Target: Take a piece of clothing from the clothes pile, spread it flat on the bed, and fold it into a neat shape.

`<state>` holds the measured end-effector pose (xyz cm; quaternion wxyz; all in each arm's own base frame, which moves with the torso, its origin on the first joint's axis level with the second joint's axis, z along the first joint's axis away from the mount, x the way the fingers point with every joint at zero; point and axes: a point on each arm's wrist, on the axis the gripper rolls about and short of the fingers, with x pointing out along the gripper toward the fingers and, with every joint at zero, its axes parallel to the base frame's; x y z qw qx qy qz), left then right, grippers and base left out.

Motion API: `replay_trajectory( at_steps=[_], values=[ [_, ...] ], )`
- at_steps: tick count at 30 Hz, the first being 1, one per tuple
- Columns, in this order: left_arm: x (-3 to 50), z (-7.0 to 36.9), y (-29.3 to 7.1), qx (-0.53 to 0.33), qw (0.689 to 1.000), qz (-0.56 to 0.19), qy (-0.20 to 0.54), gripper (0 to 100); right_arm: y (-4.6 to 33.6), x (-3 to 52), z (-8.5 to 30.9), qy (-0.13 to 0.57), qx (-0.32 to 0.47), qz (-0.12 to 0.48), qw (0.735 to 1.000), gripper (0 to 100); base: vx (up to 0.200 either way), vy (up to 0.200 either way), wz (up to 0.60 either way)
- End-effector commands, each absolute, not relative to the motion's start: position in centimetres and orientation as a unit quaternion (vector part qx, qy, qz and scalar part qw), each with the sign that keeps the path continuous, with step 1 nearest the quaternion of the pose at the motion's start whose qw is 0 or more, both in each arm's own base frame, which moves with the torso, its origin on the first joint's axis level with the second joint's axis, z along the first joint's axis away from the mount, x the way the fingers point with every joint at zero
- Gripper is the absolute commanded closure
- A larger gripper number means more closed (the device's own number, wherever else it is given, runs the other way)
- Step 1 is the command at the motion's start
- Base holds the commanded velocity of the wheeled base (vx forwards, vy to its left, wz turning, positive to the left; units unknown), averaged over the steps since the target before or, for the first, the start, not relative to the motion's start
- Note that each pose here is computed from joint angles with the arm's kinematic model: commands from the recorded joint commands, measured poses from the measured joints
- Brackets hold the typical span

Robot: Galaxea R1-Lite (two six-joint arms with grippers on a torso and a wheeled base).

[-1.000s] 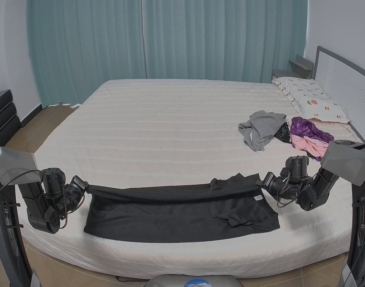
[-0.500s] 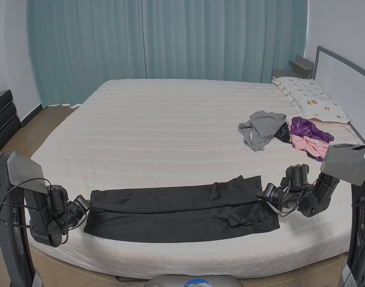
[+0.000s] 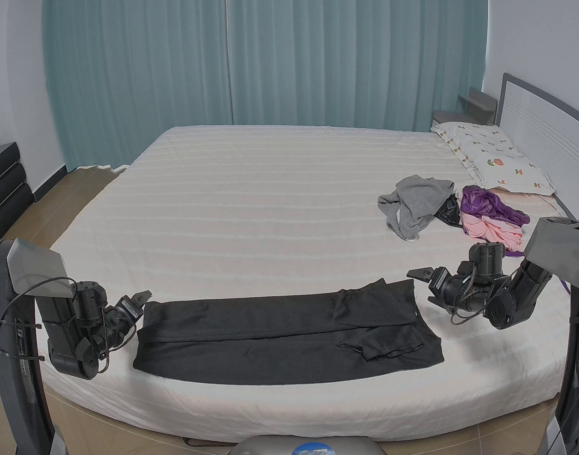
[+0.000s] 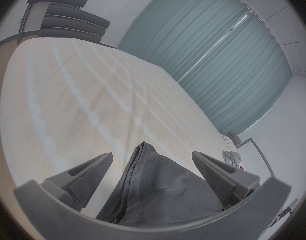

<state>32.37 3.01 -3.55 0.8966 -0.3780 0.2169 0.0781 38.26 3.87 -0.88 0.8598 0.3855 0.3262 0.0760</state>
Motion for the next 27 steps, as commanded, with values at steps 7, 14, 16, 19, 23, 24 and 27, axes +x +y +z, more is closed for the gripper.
replay_trajectory(
  at_steps=[7,14,16,19,23,24,27],
  values=[
    [38.3,-4.2,2.0,-0.367,0.892,0.076,0.252,0,4.0,42.4,-3.1,0.329,0.389,0.07,0.857,0,0.0,0.0,0.0],
    [38.4,-5.3,2.0,-0.328,0.904,0.071,0.264,0,3.8,42.3,-3.7,0.334,0.39,0.065,0.855,0,0.0,0.0,0.0],
    [38.4,-5.4,1.9,-0.324,0.905,0.076,0.264,0,3.9,42.4,-3.8,0.334,0.39,0.065,0.856,0,0.0,0.0,0.0],
    [38.4,-5.5,1.8,-0.322,0.906,0.078,0.264,100,3.8,42.5,-3.7,0.333,0.39,0.064,0.856,0,0.0,0.0,0.0],
    [38.4,-5.5,1.9,-0.323,0.907,0.085,0.258,100,3.7,42.5,-4.0,0.336,0.391,0.06,0.855,0,0.0,0.0,0.0],
    [38.5,-5.4,1.9,-0.323,0.907,0.092,0.253,100,3.6,42.6,-4.0,0.335,0.391,0.06,0.855,0,0.0,0.0,0.0],
    [38.9,-5.3,2.4,-0.331,0.906,0.115,0.237,100,3.6,42.9,-4.2,0.334,0.391,0.059,0.856,0,0.0,0.0,0.0]
  ],
)
